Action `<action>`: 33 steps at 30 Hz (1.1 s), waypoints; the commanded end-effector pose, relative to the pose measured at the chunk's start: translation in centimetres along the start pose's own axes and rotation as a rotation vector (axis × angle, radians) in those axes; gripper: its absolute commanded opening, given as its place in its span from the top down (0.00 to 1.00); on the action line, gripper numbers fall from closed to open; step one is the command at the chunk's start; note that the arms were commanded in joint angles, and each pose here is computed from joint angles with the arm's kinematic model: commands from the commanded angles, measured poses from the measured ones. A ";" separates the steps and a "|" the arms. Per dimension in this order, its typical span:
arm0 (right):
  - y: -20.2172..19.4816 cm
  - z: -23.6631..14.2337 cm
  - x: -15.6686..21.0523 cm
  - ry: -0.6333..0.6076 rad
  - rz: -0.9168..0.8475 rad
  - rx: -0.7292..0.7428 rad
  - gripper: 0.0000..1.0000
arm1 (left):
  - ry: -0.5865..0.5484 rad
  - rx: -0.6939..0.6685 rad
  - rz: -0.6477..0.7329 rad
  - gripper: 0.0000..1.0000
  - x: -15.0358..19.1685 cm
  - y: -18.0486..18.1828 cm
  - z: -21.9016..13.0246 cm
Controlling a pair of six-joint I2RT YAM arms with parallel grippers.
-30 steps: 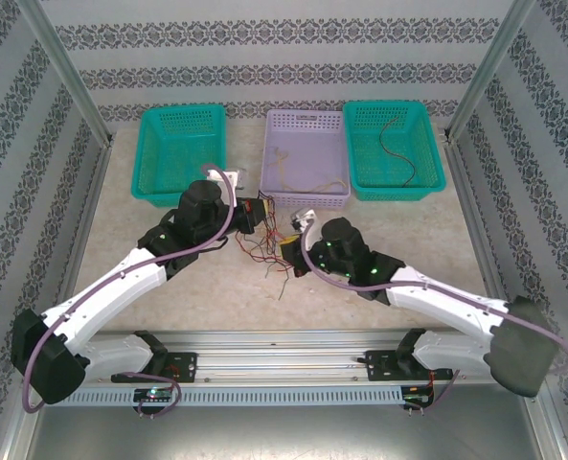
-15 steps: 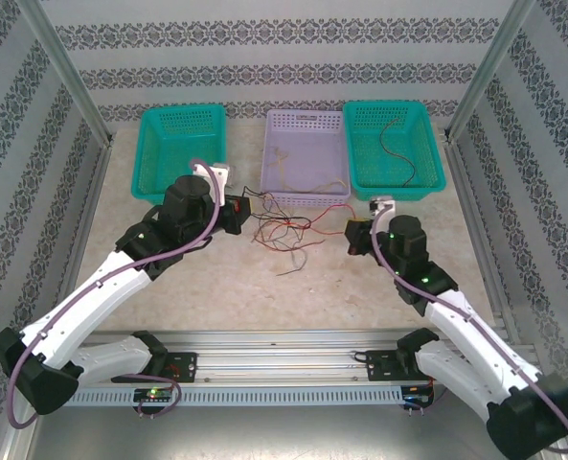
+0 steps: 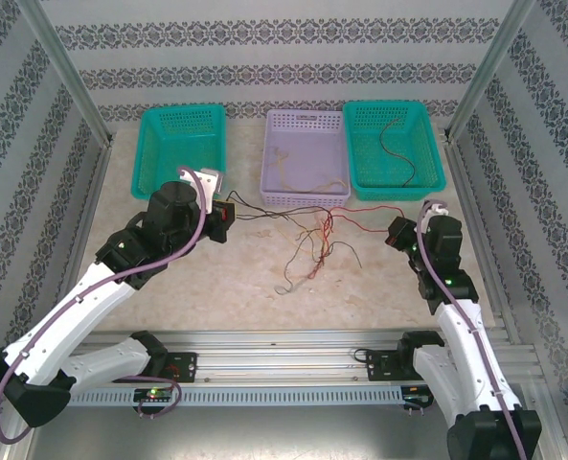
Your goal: Untangle the cables
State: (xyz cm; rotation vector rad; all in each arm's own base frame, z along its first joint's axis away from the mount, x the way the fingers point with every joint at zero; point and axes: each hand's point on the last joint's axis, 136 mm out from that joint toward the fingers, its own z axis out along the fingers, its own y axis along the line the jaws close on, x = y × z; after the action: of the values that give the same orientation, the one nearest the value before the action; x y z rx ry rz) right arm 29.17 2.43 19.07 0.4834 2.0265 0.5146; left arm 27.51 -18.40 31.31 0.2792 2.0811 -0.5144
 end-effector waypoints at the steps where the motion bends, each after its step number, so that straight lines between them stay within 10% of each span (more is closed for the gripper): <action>1: -2.8 -0.7 -0.2 -0.020 0.055 0.125 1.00 | -0.031 -0.071 0.054 1.00 -0.9 1.2 -1.5; 17: -8.5 -2.7 -2.4 -0.138 0.305 0.244 1.00 | -0.118 -0.254 0.095 1.00 -2.3 4.7 -4.4; 33: 1.3 -5.1 -8.3 -0.176 0.192 -0.067 1.00 | -0.056 0.123 0.075 1.00 0.1 -1.5 -1.3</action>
State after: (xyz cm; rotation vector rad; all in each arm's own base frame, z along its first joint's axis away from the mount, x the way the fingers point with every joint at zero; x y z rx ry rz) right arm 28.35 -1.97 24.49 0.7101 1.8570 0.6316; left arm 26.13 -17.64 31.18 0.3654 2.0313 -0.4954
